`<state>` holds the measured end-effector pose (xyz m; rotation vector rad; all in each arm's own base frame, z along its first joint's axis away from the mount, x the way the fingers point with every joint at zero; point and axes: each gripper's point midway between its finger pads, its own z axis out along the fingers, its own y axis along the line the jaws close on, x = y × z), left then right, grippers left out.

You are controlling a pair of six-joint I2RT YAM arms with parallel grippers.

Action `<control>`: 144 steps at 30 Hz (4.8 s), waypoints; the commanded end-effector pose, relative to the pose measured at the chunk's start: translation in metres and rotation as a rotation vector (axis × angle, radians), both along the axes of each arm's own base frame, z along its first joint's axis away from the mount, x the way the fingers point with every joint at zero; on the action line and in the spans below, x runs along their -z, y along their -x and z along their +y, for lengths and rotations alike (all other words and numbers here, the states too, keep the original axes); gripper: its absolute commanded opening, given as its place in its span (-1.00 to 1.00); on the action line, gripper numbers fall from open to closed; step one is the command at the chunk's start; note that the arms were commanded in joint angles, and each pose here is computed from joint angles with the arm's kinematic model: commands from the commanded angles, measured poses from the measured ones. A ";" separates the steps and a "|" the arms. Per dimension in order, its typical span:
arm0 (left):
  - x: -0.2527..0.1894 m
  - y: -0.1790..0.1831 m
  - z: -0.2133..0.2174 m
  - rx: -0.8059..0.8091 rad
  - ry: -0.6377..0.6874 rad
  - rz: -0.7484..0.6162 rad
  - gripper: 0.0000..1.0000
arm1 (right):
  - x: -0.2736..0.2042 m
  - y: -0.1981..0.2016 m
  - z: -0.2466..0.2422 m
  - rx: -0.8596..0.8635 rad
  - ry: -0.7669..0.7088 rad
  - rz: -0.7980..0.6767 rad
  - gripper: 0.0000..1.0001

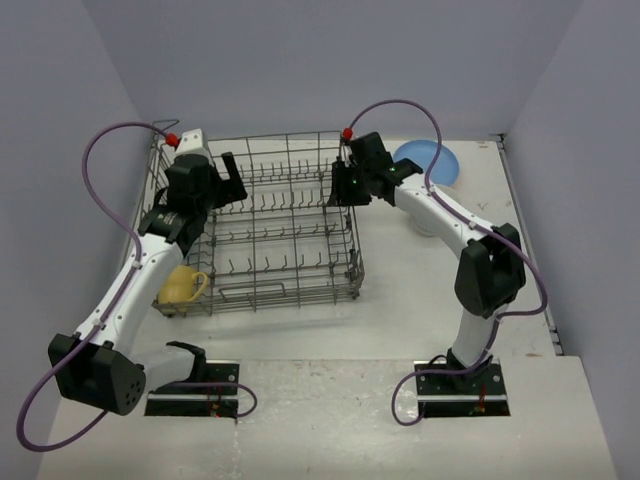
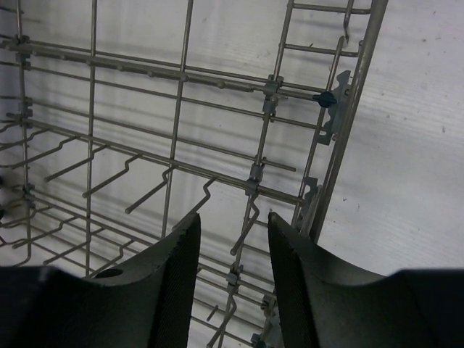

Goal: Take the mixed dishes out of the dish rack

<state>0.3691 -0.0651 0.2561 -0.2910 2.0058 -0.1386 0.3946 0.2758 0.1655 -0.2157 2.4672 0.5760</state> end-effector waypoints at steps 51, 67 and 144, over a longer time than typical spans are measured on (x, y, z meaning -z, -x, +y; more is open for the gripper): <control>0.014 -0.061 0.062 -0.103 -0.195 0.077 1.00 | 0.029 0.057 -0.006 0.384 -0.169 0.169 -1.00; 0.078 -0.096 0.112 -0.147 -0.607 0.359 0.95 | -0.051 0.027 -0.060 0.472 -0.187 -0.029 0.98; -0.123 0.089 -0.173 1.254 -0.346 -0.869 -1.00 | -0.106 0.080 0.039 -0.240 -0.557 0.175 -1.00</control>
